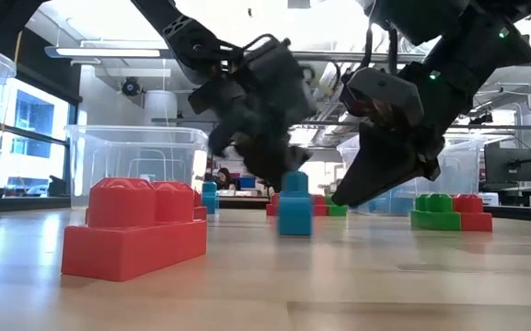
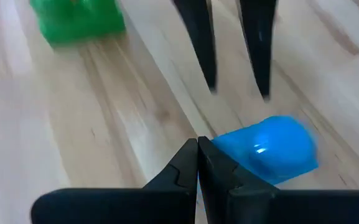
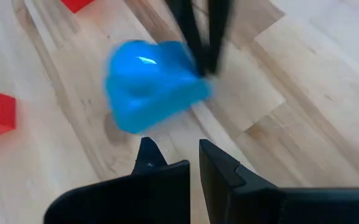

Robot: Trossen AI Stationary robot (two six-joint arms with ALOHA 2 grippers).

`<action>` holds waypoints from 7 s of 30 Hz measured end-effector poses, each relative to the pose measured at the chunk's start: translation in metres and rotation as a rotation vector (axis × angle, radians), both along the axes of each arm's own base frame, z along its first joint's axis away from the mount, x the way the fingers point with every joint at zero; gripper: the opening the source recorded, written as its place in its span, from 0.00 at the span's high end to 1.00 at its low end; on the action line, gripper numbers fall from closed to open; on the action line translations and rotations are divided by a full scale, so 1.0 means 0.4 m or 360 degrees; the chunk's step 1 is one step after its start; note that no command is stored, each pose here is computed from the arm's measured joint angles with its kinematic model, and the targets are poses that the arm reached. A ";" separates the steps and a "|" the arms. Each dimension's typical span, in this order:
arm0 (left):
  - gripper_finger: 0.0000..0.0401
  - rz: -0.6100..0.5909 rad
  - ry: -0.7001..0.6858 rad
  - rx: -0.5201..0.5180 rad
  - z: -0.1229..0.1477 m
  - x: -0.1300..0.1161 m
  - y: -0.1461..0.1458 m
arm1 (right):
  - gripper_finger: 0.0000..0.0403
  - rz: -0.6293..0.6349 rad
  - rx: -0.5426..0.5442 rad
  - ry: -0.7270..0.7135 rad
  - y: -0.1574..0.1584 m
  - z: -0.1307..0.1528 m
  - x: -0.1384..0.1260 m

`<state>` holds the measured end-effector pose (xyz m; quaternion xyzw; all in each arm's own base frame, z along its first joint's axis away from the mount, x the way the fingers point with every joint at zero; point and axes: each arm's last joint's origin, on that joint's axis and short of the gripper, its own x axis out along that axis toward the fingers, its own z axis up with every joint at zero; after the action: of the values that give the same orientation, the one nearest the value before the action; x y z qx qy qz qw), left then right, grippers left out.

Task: Sort blocks
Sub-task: Put the blue game piece into the top right transparent bin

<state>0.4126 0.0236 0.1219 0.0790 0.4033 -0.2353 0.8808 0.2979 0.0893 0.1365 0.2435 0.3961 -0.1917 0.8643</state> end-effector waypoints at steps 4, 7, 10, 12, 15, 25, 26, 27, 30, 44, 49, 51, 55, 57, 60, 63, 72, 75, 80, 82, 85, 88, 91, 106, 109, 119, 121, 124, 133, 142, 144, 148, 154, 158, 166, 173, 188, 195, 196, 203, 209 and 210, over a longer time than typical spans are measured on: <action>1.00 0.0028 0.0186 0.0047 -0.007 -0.028 0.004 | 1.00 -0.0033 -0.0038 -0.0005 -0.003 0.005 -0.003; 1.00 0.0054 0.0215 0.0168 0.017 -0.043 0.020 | 1.00 -0.0046 -0.0070 -0.0007 -0.007 0.015 -0.008; 1.00 0.0144 0.0170 0.0219 0.055 -0.050 0.046 | 1.00 -0.0050 -0.0118 -0.0017 -0.011 0.028 -0.013; 1.00 0.0239 0.0112 0.0183 0.097 -0.056 0.064 | 1.00 -0.0051 -0.0141 -0.0018 -0.013 0.039 -0.019; 1.00 0.0345 0.0073 0.0134 0.150 -0.071 0.079 | 1.00 -0.0037 -0.0196 -0.0035 -0.018 0.063 -0.029; 1.00 0.0576 -0.0086 -0.0049 0.284 -0.110 0.074 | 1.00 0.0083 -0.0157 -0.0066 -0.066 0.124 -0.040; 1.00 0.0584 -0.0096 -0.0060 0.290 -0.112 0.073 | 1.00 0.0122 -0.0139 -0.0063 -0.071 0.127 -0.039; 1.00 0.0588 -0.0104 -0.0065 0.294 -0.113 0.072 | 1.00 0.0160 -0.0135 -0.0054 -0.076 0.127 -0.038; 1.00 0.0607 -0.0099 -0.0068 0.295 -0.113 0.072 | 1.00 0.0225 -0.0170 -0.0040 -0.089 0.128 -0.035; 1.00 0.0645 -0.0098 -0.0079 0.295 -0.114 0.080 | 1.00 0.0378 -0.0146 -0.0025 -0.101 0.128 -0.031; 1.00 0.0644 -0.0133 -0.0081 0.298 -0.110 0.081 | 1.00 0.0371 -0.0139 -0.0032 -0.100 0.128 -0.030; 1.00 0.0643 -0.0170 -0.0082 0.302 -0.106 0.081 | 1.00 0.0360 -0.0129 -0.0033 -0.100 0.128 -0.030; 1.00 0.0641 -0.0223 -0.0084 0.308 -0.101 0.082 | 1.00 0.0354 -0.0119 -0.0031 -0.100 0.128 -0.031; 1.00 0.0639 -0.0218 -0.0084 0.308 -0.101 0.081 | 1.00 0.0381 -0.0088 -0.0009 -0.098 0.126 -0.033; 1.00 0.0621 -0.0177 -0.0093 0.306 -0.106 0.074 | 1.00 0.0397 -0.0052 0.0080 -0.098 0.117 -0.044; 1.00 0.0592 -0.0088 -0.0093 0.303 -0.118 0.055 | 1.00 0.0347 -0.0006 0.0194 -0.095 0.112 -0.064; 1.00 0.0573 -0.0193 -0.0273 0.257 -0.163 -0.045 | 1.00 0.0295 0.0118 0.0279 -0.036 0.143 -0.124; 1.00 0.0637 -0.0292 -0.0469 0.233 -0.167 -0.082 | 1.00 0.0302 0.0093 0.0275 -0.022 0.157 -0.144; 1.00 0.0933 -0.0276 -0.0607 0.222 -0.172 -0.143 | 1.00 0.0271 -0.0092 0.0248 -0.027 0.173 -0.159; 1.00 0.1062 -0.0302 -0.0622 0.234 -0.169 -0.170 | 1.00 0.0291 -0.0152 0.0255 -0.030 0.175 -0.162; 1.00 0.1166 -0.0323 -0.0667 0.267 -0.154 -0.215 | 1.00 0.0385 -0.0229 0.0309 -0.032 0.172 -0.168; 1.00 0.1313 -0.0186 -0.0595 0.287 -0.148 -0.256 | 1.00 0.0440 -0.0277 0.0362 -0.034 0.170 -0.174; 1.00 0.1436 -0.0084 -0.0523 0.313 -0.144 -0.284 | 1.00 0.0443 -0.0308 0.0365 -0.036 0.170 -0.174; 0.44 0.1807 0.0138 -0.0756 0.251 -0.106 -0.312 | 1.00 -0.0053 -0.0209 -0.0059 -0.044 0.267 -0.230; 0.33 0.1760 0.0071 -0.0804 0.240 -0.084 -0.323 | 1.00 -0.0043 -0.0206 -0.0082 -0.045 0.279 -0.242; 0.26 0.2053 0.0221 -0.0767 0.126 -0.063 -0.314 | 1.00 -0.0097 -0.0178 -0.0067 -0.047 0.276 -0.246; 0.26 0.2088 0.0234 -0.0752 0.116 -0.063 -0.312 | 1.00 -0.0094 -0.0174 -0.0062 -0.046 0.275 -0.245; 0.26 0.2128 0.0213 -0.0691 0.116 -0.070 -0.307 | 1.00 -0.0091 -0.0168 -0.0065 -0.046 0.275 -0.245; 0.26 0.2084 0.0273 -0.0612 0.112 -0.068 -0.275 | 1.00 -0.0091 -0.0178 -0.0066 -0.047 0.276 -0.245; 0.26 0.2001 0.0275 -0.0690 0.117 -0.062 -0.294 | 1.00 -0.0118 -0.0206 -0.0080 -0.048 0.276 -0.245; 0.26 0.2003 0.0246 -0.0664 0.117 -0.065 -0.305 | 1.00 -0.0119 -0.0205 -0.0080 -0.048 0.276 -0.245; 0.26 0.2036 0.0183 -0.0565 0.095 -0.065 -0.318 | 1.00 -0.0149 -0.0189 -0.0090 -0.049 0.276 -0.244; 0.26 0.2055 0.0188 -0.0594 0.041 -0.050 -0.337 | 1.00 -0.0189 -0.0171 -0.0116 -0.049 0.277 -0.243; 0.26 0.2092 0.0127 -0.0545 0.020 -0.045 -0.338 | 1.00 -0.0231 -0.0141 -0.0128 -0.049 0.277 -0.243; 0.35 0.2050 0.0229 -0.0275 0.028 -0.064 -0.290 | 1.00 -0.0267 -0.0115 -0.0195 -0.047 0.282 -0.236; 0.77 0.1919 0.0258 -0.0269 0.053 -0.057 -0.259 | 1.00 -0.0253 -0.0134 -0.0345 -0.042 0.299 -0.219; 0.77 0.1775 -0.0527 0.0291 0.418 -0.133 -0.039 | 1.00 -0.0141 -0.0562 -0.1011 -0.057 0.455 -0.229; 0.77 0.1556 -0.0808 0.0171 0.501 -0.162 0.207 | 1.00 -0.0384 -0.0993 -0.1398 -0.111 0.588 -0.270; 0.77 0.1505 -0.0856 0.0073 0.492 -0.149 0.234 | 1.00 -0.0411 -0.1005 -0.1428 -0.117 0.595 -0.271; 0.77 0.1305 -0.0951 -0.0343 0.334 -0.036 0.324 | 1.00 -0.0501 -0.1011 -0.1411 -0.137 0.587 -0.250; 0.77 0.1323 -0.1004 -0.0613 0.258 0.009 0.338 | 1.00 -0.0523 -0.1049 -0.1369 -0.153 0.577 -0.232; 0.77 0.1322 -0.1046 -0.0643 0.257 0.014 0.339 | 1.00 -0.0526 -0.1052 -0.1368 -0.156 0.577 -0.231</action>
<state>0.4181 0.1591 0.2247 -0.1873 0.0520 0.0956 0.9763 0.2054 0.0269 0.3673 0.0749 -0.1160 -0.3219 0.9366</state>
